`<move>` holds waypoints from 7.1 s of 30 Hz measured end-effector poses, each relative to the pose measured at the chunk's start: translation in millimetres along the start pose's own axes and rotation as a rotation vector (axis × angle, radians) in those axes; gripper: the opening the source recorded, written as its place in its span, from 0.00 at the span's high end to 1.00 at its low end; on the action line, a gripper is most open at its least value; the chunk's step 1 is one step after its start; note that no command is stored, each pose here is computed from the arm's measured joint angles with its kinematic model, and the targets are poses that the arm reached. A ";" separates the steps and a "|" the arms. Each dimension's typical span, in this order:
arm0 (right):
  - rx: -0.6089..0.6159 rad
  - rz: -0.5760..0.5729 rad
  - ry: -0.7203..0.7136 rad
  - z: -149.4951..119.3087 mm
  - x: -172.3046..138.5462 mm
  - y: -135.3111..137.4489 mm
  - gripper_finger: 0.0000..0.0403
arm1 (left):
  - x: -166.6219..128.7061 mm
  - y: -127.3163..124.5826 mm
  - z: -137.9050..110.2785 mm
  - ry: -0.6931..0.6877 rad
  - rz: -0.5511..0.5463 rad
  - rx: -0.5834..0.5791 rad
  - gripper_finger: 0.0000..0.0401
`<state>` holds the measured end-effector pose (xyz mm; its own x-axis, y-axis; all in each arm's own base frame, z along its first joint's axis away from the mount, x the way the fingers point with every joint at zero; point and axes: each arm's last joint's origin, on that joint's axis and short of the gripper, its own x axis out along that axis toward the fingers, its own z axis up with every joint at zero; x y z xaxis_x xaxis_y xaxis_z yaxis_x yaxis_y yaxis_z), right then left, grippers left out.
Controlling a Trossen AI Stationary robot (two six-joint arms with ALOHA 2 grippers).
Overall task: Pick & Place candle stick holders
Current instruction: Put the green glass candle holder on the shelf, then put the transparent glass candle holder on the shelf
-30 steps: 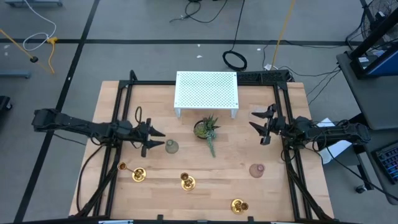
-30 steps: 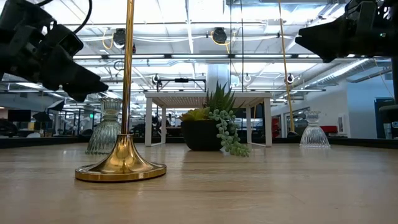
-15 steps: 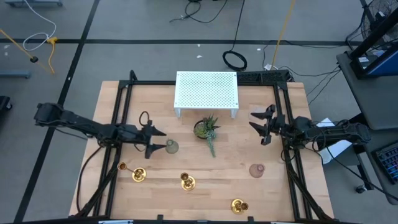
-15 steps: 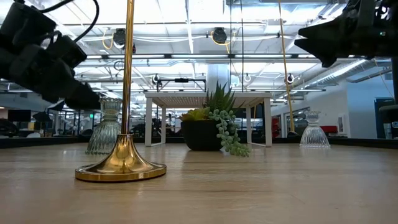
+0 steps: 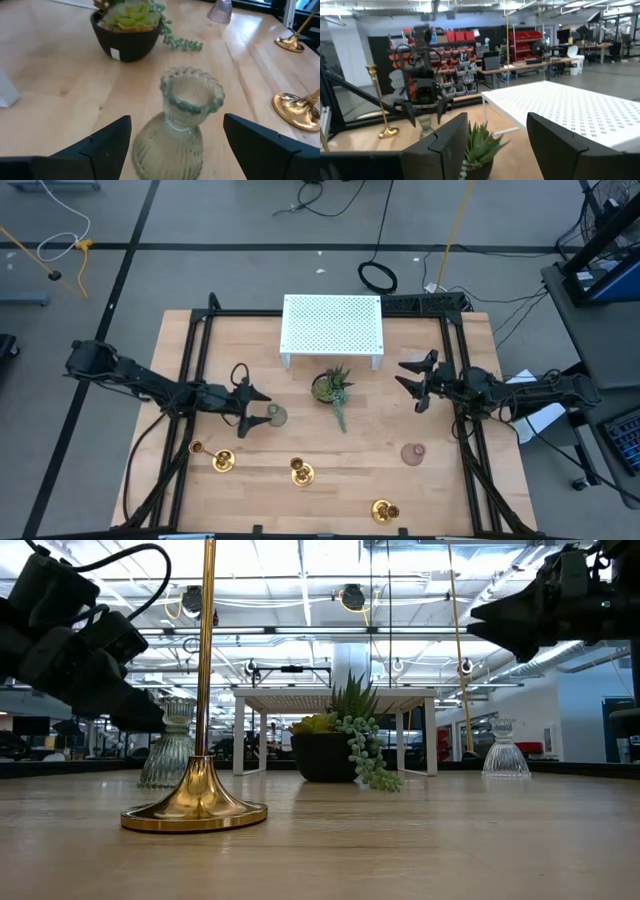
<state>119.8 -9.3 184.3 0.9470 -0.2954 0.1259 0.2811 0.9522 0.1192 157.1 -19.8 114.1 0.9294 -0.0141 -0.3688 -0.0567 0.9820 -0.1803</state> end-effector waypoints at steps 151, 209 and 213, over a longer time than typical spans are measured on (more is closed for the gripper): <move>-0.105 -0.415 0.074 -11.2 4.7 -10.4 0.51 | 48.0 197.1 199.0 -0.237 0.553 0.165 0.42; -0.079 -0.762 0.271 -42.0 -5.1 -25.4 0.29 | -78.1 77.0 263.4 -0.500 0.367 0.319 0.45; -0.048 -0.764 0.302 -46.0 -5.5 -28.4 0.29 | -76.2 69.8 262.5 -0.491 0.331 0.319 0.45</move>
<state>113.7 -31.1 134.9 0.4907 -0.8366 -0.2435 0.8651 0.5011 0.0214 178.0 99.3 369.0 0.9437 0.3109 0.1132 -0.3271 0.9283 0.1768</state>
